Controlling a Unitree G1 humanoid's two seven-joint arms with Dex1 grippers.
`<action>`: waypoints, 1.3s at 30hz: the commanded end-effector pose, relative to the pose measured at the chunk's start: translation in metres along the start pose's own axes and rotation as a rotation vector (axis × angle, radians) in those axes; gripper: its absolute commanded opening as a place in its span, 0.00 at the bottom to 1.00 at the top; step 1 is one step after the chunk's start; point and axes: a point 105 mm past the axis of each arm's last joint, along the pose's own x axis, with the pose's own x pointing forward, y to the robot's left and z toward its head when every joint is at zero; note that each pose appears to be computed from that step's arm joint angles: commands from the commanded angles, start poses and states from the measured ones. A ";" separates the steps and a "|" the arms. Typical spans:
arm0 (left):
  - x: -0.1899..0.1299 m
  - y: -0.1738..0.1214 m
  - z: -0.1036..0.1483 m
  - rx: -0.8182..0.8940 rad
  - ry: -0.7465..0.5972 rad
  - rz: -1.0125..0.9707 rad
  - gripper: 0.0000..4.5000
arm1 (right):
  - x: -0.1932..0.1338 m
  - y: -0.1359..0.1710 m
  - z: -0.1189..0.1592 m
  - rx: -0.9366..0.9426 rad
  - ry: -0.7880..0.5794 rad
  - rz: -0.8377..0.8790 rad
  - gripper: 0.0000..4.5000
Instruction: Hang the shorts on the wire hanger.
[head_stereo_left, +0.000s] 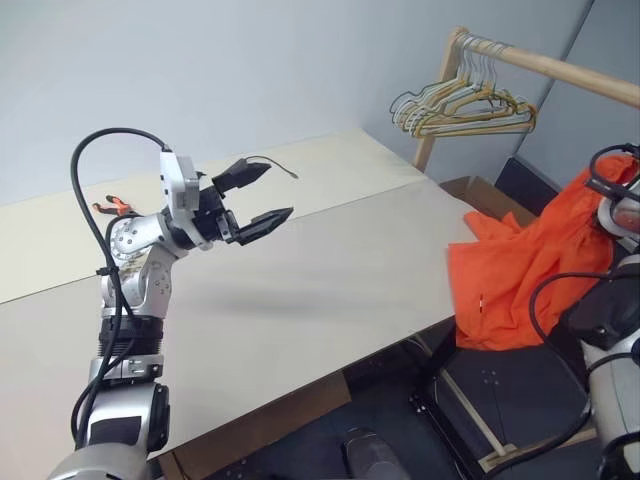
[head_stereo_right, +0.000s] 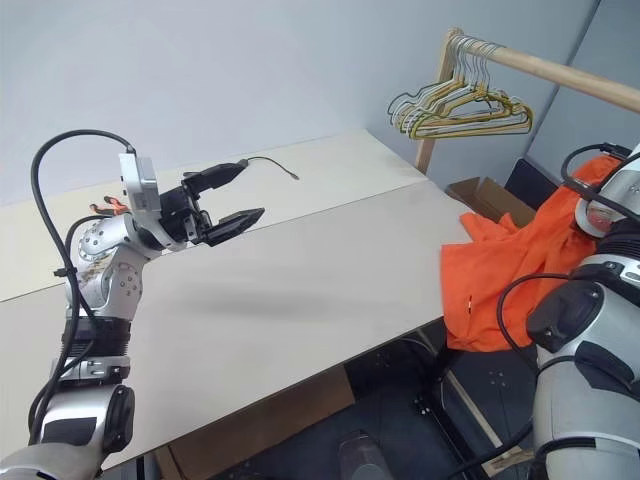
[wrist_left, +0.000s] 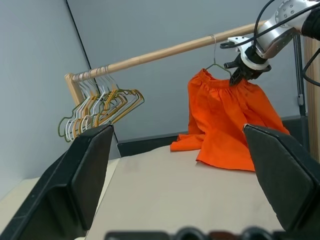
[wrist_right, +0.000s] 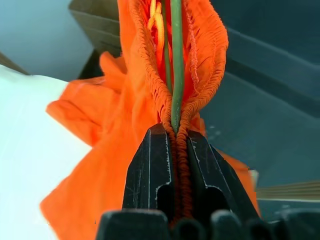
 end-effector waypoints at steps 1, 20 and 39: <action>0.001 0.000 0.011 0.035 -0.018 -0.002 1.00 | -0.007 0.000 0.013 -0.012 -0.066 -0.024 0.31; -0.002 0.000 0.012 0.035 -0.021 0.010 1.00 | -0.044 0.006 0.062 -0.228 -0.485 -0.187 1.00; -0.025 -0.010 0.035 -0.026 -0.132 -0.042 1.00 | -0.101 0.101 0.031 -0.842 -1.082 -0.197 1.00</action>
